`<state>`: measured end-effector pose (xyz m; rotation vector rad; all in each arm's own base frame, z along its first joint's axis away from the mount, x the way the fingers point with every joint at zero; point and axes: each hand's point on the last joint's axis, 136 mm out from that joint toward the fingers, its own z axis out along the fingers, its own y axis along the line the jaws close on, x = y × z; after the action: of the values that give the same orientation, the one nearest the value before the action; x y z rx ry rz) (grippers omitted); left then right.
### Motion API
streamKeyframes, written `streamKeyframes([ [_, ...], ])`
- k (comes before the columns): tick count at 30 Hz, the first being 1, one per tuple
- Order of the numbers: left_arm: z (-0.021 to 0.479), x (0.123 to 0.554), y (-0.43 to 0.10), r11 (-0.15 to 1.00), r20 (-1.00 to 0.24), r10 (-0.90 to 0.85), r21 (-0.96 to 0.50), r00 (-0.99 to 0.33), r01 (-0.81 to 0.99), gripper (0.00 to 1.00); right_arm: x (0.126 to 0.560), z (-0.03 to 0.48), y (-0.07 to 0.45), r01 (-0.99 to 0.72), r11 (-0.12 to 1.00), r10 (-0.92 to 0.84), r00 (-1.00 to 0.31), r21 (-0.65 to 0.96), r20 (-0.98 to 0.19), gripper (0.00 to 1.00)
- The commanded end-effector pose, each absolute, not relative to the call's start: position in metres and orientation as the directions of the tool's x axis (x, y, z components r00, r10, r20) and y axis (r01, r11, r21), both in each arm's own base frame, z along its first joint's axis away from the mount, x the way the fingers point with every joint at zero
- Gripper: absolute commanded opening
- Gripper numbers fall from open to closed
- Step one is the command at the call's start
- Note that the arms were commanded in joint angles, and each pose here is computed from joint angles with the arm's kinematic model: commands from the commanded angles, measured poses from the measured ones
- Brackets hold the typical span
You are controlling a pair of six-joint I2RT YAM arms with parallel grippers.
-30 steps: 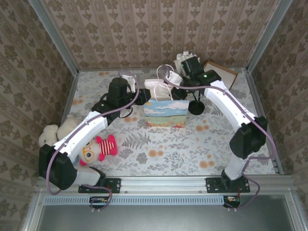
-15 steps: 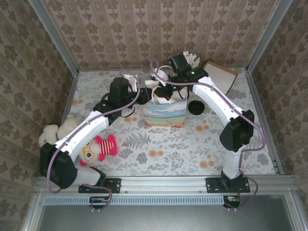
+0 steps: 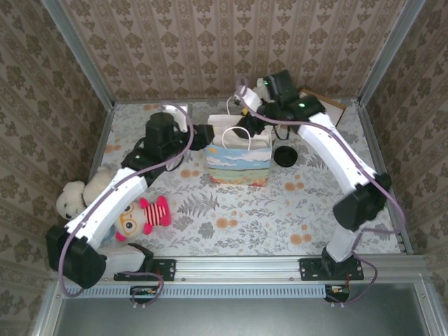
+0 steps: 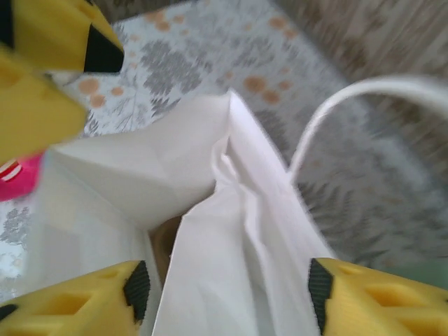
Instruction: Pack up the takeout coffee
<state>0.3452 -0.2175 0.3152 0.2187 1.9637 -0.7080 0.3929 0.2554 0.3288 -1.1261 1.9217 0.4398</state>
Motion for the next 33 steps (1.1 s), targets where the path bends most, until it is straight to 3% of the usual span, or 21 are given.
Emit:
streamKeyframes([
  [1, 0.347, 0.353, -0.159, 0.912, -0.921, -0.153, -0.272, -0.359, 0.307, 0.76, 0.390, 0.384, 0.220, -0.718, 0.670, -0.438, -0.176, -0.190, -0.882, 0.72],
  [4, 0.350, 0.355, -0.107, 0.965, -0.940, -0.170, -0.220, -0.296, 0.143, 0.92, 0.389, 0.419, 0.175, -0.529, 0.828, -0.293, -0.125, -0.186, -0.948, 0.97],
  [6, 0.344, 0.354, -0.073, 0.984, -0.954, -0.162, -0.177, -0.253, 0.038, 1.00, 0.388, 0.430, 0.131, -0.333, 0.933, -0.181, -0.094, -0.141, -0.979, 1.00],
  [8, 0.331, 0.353, -0.046, 0.990, -0.964, -0.139, -0.133, -0.225, -0.043, 1.00, 0.384, 0.426, 0.080, -0.125, 0.990, -0.081, -0.071, -0.072, -0.994, 1.00],
  [12, 0.280, 0.357, 0.003, 0.977, -0.967, -0.141, -0.102, -0.212, -0.185, 1.00, 0.364, 0.369, -0.022, 0.286, 0.958, 0.062, -0.108, 0.028, -0.992, 1.00],
  [16, 0.225, 0.360, 0.028, 0.963, -0.953, -0.157, -0.088, -0.260, -0.255, 1.00, 0.342, 0.287, -0.089, 0.532, 0.844, 0.186, -0.178, 0.065, -0.966, 1.00],
  [24, 0.139, 0.369, 0.013, 0.990, -0.903, -0.056, 0.004, -0.425, -0.139, 1.00, 0.340, 0.137, -0.113, 0.538, 0.828, 0.373, -0.323, 0.155, -0.870, 1.00],
  [29, 0.124, 0.385, -0.010, 1.000, -0.908, 0.025, 0.026, -0.418, 0.003, 1.00, 0.369, 0.106, -0.095, 0.409, 0.898, 0.334, -0.388, 0.165, -0.859, 1.00],
  [33, 0.118, 0.395, -0.016, 0.987, -0.909, 0.157, 0.155, -0.387, 0.037, 1.00, 0.396, 0.103, -0.076, 0.276, 0.943, 0.297, -0.437, 0.187, -0.849, 1.00],
])
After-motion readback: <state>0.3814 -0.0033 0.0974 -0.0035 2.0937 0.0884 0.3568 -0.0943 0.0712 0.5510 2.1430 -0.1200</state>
